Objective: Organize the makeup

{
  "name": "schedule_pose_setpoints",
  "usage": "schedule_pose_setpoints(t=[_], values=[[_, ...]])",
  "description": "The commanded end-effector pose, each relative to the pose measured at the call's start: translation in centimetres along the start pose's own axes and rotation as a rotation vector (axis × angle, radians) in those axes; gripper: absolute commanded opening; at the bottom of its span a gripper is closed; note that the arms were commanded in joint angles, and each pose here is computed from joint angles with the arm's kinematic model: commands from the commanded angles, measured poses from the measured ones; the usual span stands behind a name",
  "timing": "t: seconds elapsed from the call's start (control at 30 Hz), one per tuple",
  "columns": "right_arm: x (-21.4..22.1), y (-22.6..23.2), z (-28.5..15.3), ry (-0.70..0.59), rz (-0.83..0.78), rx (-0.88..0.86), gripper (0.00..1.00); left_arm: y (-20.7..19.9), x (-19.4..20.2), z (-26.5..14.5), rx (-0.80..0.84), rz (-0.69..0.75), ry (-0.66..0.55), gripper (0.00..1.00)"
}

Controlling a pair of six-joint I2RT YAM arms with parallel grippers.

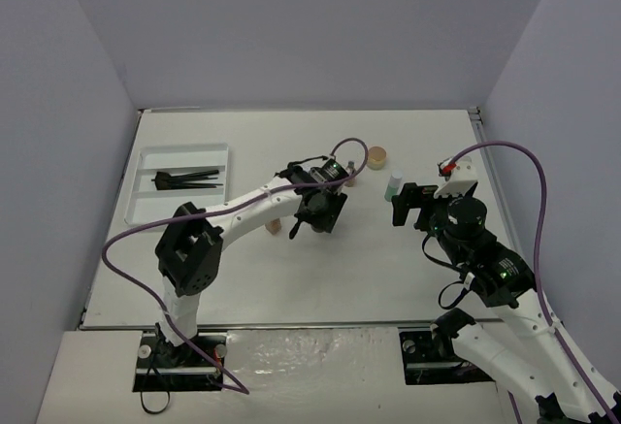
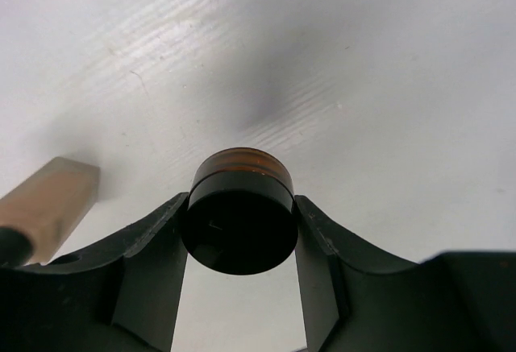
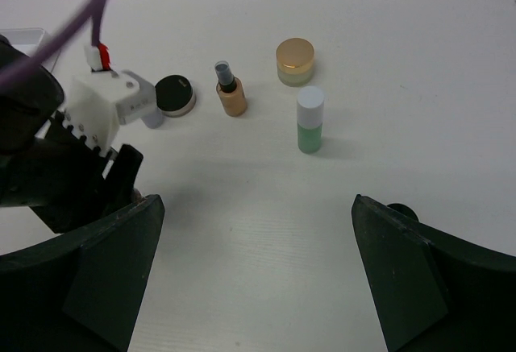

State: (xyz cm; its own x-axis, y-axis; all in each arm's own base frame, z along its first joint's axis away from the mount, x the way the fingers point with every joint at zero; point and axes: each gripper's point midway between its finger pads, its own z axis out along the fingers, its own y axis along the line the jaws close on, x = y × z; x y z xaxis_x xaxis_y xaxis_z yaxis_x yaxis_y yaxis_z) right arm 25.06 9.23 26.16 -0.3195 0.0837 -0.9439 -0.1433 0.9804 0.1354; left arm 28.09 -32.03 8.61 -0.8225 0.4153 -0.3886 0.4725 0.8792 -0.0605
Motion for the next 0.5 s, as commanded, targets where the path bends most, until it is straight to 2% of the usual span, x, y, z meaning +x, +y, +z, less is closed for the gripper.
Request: schedule_pose_setpoints(t=[0.0,0.1,0.2,0.47], values=[[-3.1,-0.1,-0.4,-0.087,0.016,0.015,1.0,2.6,-6.1,-11.1,0.018,-0.056,-0.216,0.1],[-3.4,0.0,-0.4,-0.09,0.011,0.013,1.0,5.4,-7.6,-13.8,0.004,-0.11,-0.266,0.1],[-3.6,-0.1,-0.5,-0.095,0.01,0.016,1.0,10.5,-8.4,-15.2,-0.05,-0.191,-0.291,0.1],[-3.3,0.3,0.0,-0.077,0.005,0.004,1.0,22.9,-7.9,-16.3,-0.173,-0.406,-0.311,0.1]])
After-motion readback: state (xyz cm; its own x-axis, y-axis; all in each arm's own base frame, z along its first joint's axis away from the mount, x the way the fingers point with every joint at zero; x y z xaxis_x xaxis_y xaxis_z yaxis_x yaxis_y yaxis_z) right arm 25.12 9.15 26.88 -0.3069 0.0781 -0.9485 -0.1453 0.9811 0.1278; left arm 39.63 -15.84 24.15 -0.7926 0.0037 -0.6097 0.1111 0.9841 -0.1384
